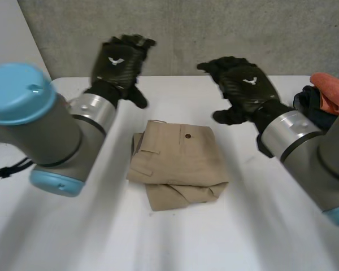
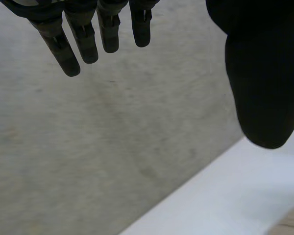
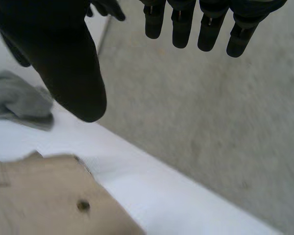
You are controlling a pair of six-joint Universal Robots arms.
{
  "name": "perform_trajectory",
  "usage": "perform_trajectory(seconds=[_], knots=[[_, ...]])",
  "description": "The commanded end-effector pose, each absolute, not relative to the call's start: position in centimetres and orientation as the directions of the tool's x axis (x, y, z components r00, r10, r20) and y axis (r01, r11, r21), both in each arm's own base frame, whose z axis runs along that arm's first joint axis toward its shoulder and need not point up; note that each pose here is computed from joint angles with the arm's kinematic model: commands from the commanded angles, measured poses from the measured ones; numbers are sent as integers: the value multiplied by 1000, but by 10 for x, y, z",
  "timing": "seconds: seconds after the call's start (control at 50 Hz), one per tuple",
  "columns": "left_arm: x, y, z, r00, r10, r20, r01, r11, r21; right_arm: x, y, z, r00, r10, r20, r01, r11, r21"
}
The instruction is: Fold the laundry.
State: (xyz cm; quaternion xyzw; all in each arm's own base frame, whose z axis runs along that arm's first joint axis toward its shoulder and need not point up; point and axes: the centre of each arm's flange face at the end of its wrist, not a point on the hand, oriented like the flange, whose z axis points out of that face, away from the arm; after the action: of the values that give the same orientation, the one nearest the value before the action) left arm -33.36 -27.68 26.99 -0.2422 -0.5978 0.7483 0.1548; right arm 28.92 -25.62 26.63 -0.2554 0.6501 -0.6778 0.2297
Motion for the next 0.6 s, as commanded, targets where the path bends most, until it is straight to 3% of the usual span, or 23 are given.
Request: perform_trajectory(seconds=[0.02,0.16,0.34,0.48,0.56,0.6], knots=[[-360,-280,211,-774,608,-176,190,-43,-981,294,-285,227,-778,-628,7,-147,172,-974],[-358,-275,161,-751,639,-164,328,145,-933,306,-301,179,-764,-644,-44,-221,325,-920],[-343,-274,140,-774,600,-200,419,248,-874,307,-304,141,-755,-655,-17,-320,391,-863],[-342,-271,140,-730,625,-277,499,209,-841,305,-307,145,-742,-663,98,-400,321,-858],[-345,-271,157,-734,619,-280,472,169,-865,303,-307,167,-744,-653,140,-394,260,-882],[-347,-271,187,-747,600,-287,426,101,-899,300,-309,193,-763,-629,150,-348,204,-915]])
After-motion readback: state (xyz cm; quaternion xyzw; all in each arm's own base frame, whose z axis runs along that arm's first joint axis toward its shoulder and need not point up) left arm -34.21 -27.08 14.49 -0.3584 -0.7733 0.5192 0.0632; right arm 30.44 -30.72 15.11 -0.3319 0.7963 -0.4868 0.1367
